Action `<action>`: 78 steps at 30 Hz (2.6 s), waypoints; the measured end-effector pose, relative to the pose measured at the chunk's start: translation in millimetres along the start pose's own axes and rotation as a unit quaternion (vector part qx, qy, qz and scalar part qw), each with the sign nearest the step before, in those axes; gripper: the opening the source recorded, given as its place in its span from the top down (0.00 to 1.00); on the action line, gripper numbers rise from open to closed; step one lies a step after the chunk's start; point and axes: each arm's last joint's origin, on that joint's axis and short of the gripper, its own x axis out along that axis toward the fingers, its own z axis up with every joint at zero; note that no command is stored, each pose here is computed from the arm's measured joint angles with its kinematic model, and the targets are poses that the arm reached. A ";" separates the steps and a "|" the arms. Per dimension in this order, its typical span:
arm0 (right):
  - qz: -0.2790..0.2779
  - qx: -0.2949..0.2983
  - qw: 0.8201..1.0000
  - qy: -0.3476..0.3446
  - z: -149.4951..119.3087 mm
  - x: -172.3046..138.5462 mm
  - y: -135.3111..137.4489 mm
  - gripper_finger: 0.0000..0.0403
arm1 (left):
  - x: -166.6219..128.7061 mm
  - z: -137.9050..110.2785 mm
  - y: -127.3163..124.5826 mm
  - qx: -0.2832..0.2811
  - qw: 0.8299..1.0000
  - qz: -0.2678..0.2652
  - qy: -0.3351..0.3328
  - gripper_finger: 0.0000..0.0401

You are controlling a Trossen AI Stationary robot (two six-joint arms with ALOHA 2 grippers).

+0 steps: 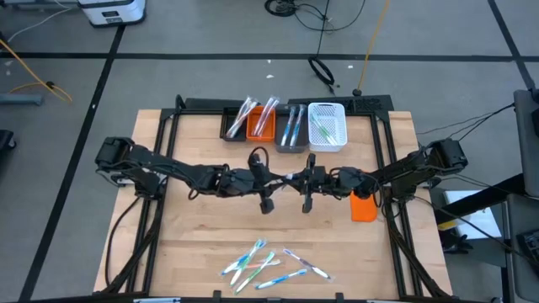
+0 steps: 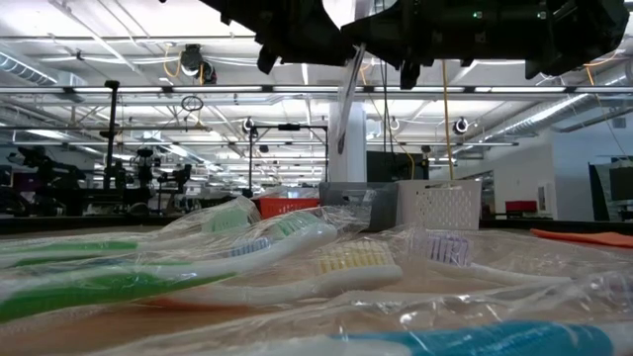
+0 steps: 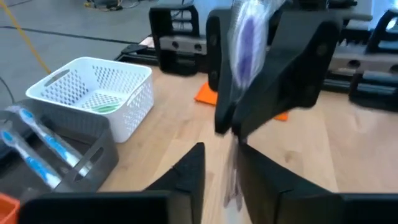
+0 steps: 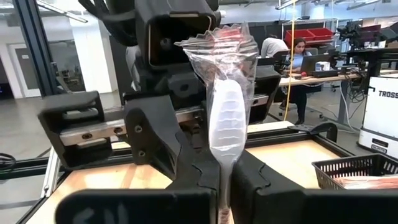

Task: Pick & Place Toothbrushes
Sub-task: Put the purple toothbrush into the orange bin

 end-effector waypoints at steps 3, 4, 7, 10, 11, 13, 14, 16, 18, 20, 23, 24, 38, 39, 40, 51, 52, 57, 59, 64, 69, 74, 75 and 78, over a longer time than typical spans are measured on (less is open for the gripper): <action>-0.001 0.000 1.000 -0.002 0.4 0.1 -0.4 0.99 | -0.3 -3.4 0.1 0.003 1.000 0.003 0.016 0.68; -0.002 0.000 1.000 -0.002 0.5 0.2 -1.0 0.99 | -0.2 -4.4 0.4 0.002 1.000 0.004 0.021 0.65; -0.008 0.000 1.000 -0.003 0.7 1.0 -4.4 0.99 | -1.1 -6.4 -1.4 0.000 1.000 0.001 0.029 0.57; -0.006 0.003 1.000 -0.003 0.9 1.8 -7.7 0.99 | -3.5 -11.6 -5.5 0.011 0.999 -0.002 0.051 0.50; -0.002 0.005 1.000 -0.003 1.0 2.1 -8.8 0.99 | -4.4 -13.5 -6.7 0.011 0.998 -0.002 0.059 0.48; 0.002 0.009 1.000 -0.002 1.2 2.8 -11.6 0.99 | -6.1 -18.1 -8.0 0.010 0.997 0.001 0.080 0.46; -0.001 0.010 1.000 -0.002 1.1 3.0 -13.2 0.99 | -6.8 -20.3 -8.1 0.007 0.996 0.004 0.090 0.45; -0.010 0.009 1.000 -0.002 1.4 3.9 -18.2 0.99 | -8.5 -25.3 -8.5 -0.002 0.994 0.010 0.113 0.44; -0.021 0.015 1.000 -0.005 2.2 4.9 -24.9 0.99 | -10.7 -29.3 -10.2 -0.014 0.991 0.014 0.130 0.44; -0.035 0.020 0.999 -0.015 4.5 6.0 -32.8 0.99 | -13.1 -32.9 -12.6 -0.022 0.989 0.014 0.146 0.44; -0.055 0.021 0.998 -0.031 8.3 7.2 -45.5 0.99 | -16.4 -35.6 -18.2 -0.019 0.988 0.006 0.154 0.44; -0.063 0.027 0.997 -0.034 10.0 8.5 -50.1 0.99 | -17.3 -35.6 -20.5 -0.017 0.988 0.002 0.153 0.44; -0.127 0.040 0.990 -0.055 37.1 38.2 -109.4 0.99 | -30.2 -40.1 -44.9 0.023 0.988 -0.040 0.151 0.44; -0.129 0.040 0.989 -0.058 39.3 41.7 -114.0 0.99 | -31.4 -40.8 -46.3 0.023 0.987 -0.041 0.153 0.44; -0.135 0.038 0.988 -0.062 41.8 46.7 -118.6 0.99 | -32.5 -41.5 -47.7 0.023 0.987 -0.043 0.154 0.44; -0.165 0.068 0.983 -0.036 19.3 84.2 -178.8 0.99 | -44.4 -47.3 -64.7 0.031 0.984 -0.066 0.162 0.44; -0.163 0.074 0.983 -0.030 15.4 87.5 -183.3 0.99 | -45.3 -47.6 -66.0 0.033 0.984 -0.068 0.162 0.44; -0.176 0.094 0.979 -0.034 8.3 104.0 -203.9 0.99 | -48.0 -48.7 -69.9 0.036 0.983 -0.075 0.162 0.44; -0.183 0.103 0.977 -0.024 0.8 107.5 -210.3 0.99 | -48.0 -48.9 -69.7 0.038 0.983 -0.074 0.163 0.44; -0.193 0.111 0.975 -0.021 -8.6 114.1 -221.7 0.99 | -48.1 -49.8 -68.9 0.038 0.983 -0.071 0.168 0.44; -0.209 0.116 0.971 -0.012 -17.3 112.3 -230.3 0.99 | -48.3 -50.1 -68.9 0.038 0.982 -0.071 0.169 0.44; -0.234 0.125 0.964 -0.027 -15.0 110.9 -233.2 0.99 | -48.2 -49.8 -69.1 0.037 0.983 -0.071 0.167 0.44; -0.234 0.125 0.964 -0.025 -15.7 111.0 -233.2 0.99 | -48.2 -49.7 -69.1 0.037 0.983 -0.071 0.167 0.44; -0.233 0.125 0.964 -0.025 -15.6 111.1 -233.0 0.99 | -48.1 -49.6 -68.9 0.037 0.983 -0.070 0.166 0.44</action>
